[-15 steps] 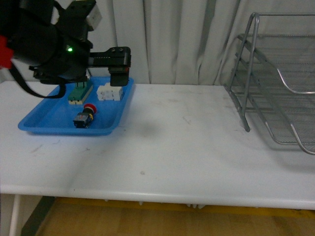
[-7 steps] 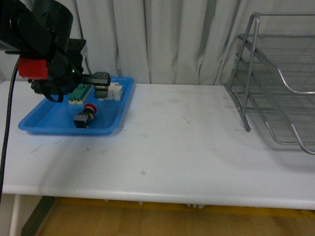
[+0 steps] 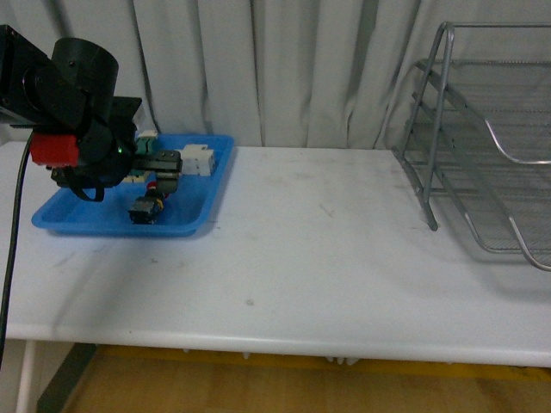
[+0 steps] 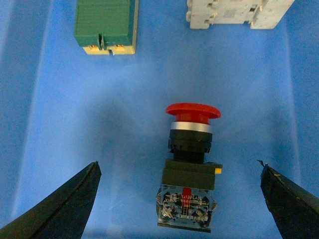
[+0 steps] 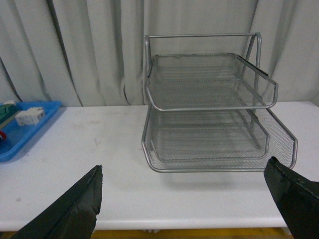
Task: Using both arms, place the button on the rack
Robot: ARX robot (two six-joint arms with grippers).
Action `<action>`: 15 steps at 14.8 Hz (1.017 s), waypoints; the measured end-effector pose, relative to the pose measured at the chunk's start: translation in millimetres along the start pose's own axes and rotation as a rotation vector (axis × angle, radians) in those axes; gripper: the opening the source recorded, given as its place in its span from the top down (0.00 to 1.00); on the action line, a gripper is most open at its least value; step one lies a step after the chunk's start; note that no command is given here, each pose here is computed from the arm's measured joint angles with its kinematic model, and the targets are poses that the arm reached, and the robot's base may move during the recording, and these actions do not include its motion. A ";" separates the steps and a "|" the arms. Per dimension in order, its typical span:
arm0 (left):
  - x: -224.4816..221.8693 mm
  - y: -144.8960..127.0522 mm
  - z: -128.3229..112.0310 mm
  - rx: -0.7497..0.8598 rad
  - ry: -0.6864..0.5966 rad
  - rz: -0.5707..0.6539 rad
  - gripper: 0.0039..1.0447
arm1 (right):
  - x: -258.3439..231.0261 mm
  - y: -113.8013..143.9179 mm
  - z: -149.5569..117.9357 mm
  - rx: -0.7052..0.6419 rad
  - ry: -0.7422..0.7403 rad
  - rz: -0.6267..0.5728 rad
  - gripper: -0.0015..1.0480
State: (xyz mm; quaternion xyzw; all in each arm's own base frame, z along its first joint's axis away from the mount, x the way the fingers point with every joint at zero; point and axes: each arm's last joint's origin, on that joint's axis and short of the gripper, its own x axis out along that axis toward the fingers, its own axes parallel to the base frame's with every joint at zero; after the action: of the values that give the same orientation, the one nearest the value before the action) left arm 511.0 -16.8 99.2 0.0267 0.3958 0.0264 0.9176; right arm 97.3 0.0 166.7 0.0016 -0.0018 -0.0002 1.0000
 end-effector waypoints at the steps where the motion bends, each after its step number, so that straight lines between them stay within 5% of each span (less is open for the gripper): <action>1: 3.9 -0.3 -3.6 0.000 0.008 0.003 0.06 | 0.0 0.0 0.0 0.000 0.000 0.000 0.06; 11: 24.9 -12.1 -25.4 -0.003 0.061 -0.037 0.06 | 0.0 0.0 0.0 0.000 0.000 0.000 0.06; 15: 25.9 -12.5 -24.6 -0.003 0.036 -0.037 0.42 | 0.0 0.0 0.0 0.000 0.000 0.000 0.06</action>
State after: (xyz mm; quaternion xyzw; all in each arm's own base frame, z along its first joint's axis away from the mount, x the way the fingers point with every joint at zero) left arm 511.3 -26.8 62.7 0.0176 0.4125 0.0103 0.9107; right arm 97.3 0.0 166.7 0.0016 -0.0018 -0.0002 1.0000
